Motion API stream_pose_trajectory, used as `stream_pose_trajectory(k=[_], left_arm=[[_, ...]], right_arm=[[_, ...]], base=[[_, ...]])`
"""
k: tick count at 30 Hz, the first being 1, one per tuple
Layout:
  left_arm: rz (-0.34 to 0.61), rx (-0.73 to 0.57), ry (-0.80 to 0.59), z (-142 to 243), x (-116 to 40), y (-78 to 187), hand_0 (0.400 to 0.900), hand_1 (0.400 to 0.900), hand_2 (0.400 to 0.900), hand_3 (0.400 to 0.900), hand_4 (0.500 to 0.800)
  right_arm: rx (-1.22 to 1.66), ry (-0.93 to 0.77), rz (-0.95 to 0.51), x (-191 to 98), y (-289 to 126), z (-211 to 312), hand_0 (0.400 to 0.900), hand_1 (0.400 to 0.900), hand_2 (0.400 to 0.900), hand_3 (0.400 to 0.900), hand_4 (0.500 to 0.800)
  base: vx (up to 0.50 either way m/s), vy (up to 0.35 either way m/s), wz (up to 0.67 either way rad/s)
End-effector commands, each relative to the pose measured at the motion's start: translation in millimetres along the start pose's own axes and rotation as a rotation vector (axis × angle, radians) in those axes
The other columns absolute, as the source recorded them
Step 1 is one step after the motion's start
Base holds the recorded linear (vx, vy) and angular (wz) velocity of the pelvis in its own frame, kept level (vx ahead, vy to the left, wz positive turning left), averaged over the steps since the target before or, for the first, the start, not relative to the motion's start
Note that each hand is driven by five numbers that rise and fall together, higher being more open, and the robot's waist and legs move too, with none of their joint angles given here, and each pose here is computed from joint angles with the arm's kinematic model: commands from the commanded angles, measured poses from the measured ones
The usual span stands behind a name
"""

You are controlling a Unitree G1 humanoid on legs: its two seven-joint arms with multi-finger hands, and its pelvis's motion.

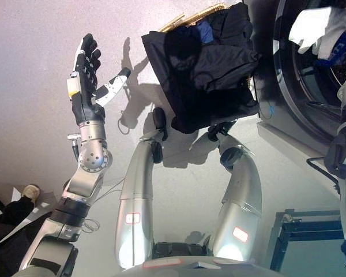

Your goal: Put the clothes in the basket into the washing machine.

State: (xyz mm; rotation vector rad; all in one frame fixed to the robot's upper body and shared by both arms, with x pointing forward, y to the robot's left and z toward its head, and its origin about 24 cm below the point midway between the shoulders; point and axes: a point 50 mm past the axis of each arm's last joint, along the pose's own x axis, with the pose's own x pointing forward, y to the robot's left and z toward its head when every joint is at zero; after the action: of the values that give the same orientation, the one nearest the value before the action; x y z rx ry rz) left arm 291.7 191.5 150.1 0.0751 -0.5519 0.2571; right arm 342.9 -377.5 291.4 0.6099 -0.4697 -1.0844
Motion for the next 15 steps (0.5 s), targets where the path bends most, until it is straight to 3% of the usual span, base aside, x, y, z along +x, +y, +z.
stream_pose_trajectory(k=[1,8,15], left_arm=[[0.018,-0.113,-0.061,8.8,-10.0,-9.6,0.900,0.900,0.900,0.900,0.800],[0.048,-0.115,-0.065,8.1,-7.2,-5.9,0.900,0.900,0.900,0.900,0.800],[0.120,-0.121,0.017,-7.1,-9.9,-0.6,0.900,0.900,0.900,0.900,0.800]], right_arm=[[-0.101,-0.199,0.039,3.6,-10.8,15.4,0.900,0.900,0.900,0.900,0.800],[-0.075,-0.192,0.178,-21.4,9.2,-9.2,0.900,0.900,0.900,0.900,0.800],[-0.037,-0.049,0.460,-105.4,18.5,-89.0,0.900,0.900,0.900,0.900,0.800]], base=[[0.000,0.000,0.00],[-0.001,0.016,-0.02],[0.038,0.068,-0.14]])
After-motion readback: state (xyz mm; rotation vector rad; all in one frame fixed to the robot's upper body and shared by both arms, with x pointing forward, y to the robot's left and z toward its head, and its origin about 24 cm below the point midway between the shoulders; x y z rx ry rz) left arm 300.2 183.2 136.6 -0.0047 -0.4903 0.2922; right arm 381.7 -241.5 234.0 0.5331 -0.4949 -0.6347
